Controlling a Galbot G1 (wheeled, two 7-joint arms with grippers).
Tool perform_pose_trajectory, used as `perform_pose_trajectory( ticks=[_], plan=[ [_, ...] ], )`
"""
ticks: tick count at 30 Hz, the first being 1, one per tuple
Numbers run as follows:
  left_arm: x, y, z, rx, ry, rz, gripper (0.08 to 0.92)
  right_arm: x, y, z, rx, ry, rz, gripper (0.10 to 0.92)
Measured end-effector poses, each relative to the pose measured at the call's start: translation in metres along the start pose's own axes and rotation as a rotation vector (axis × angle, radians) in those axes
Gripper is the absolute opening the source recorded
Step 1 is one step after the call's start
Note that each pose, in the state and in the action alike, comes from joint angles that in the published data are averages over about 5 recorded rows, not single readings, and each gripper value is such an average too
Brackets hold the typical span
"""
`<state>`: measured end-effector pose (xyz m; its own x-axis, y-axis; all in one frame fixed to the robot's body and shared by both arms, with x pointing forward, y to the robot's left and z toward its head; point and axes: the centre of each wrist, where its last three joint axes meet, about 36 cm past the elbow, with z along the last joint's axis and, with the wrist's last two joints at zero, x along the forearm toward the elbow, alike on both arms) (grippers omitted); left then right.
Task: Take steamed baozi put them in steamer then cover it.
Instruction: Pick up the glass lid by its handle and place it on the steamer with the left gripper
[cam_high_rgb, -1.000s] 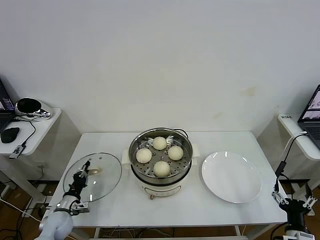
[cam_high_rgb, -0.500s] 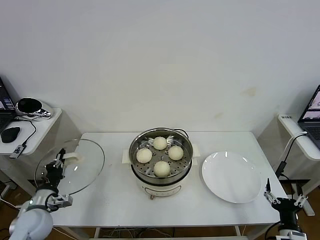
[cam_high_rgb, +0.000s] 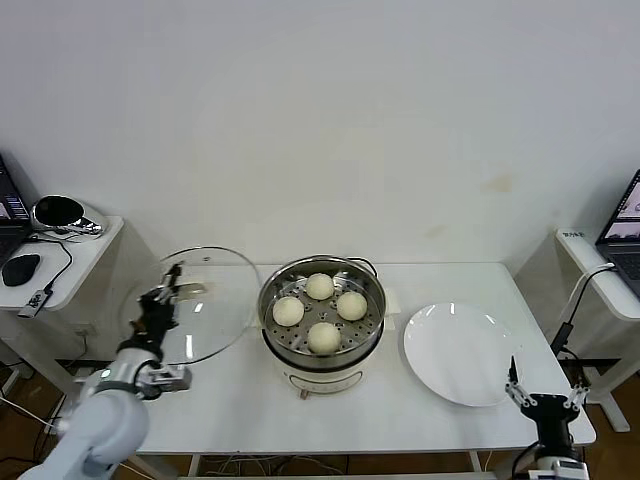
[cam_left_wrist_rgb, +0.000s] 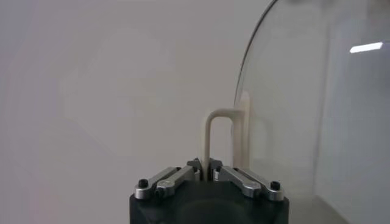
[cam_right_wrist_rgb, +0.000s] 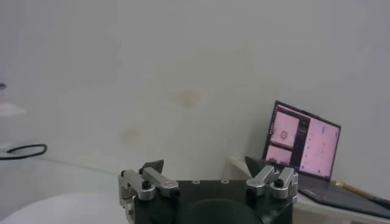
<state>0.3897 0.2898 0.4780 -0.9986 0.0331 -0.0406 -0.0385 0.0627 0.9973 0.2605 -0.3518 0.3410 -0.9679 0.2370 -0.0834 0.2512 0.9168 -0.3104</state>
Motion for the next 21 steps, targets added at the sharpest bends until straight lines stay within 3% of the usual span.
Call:
perform_pose_trajectory(
  ticks=[14,21],
  plan=[
    [-0.037,-0.009,-0.105,0.026,-0.101,0.070,0.145,-0.005,0.015,0.001,0.015,0.006,-0.027,0.823],
    [-0.048,-0.022,-0.139,0.018,-0.119,0.080,0.145,-0.002,0.020,0.004,0.023,0.010,-0.037,0.823]
  ],
)
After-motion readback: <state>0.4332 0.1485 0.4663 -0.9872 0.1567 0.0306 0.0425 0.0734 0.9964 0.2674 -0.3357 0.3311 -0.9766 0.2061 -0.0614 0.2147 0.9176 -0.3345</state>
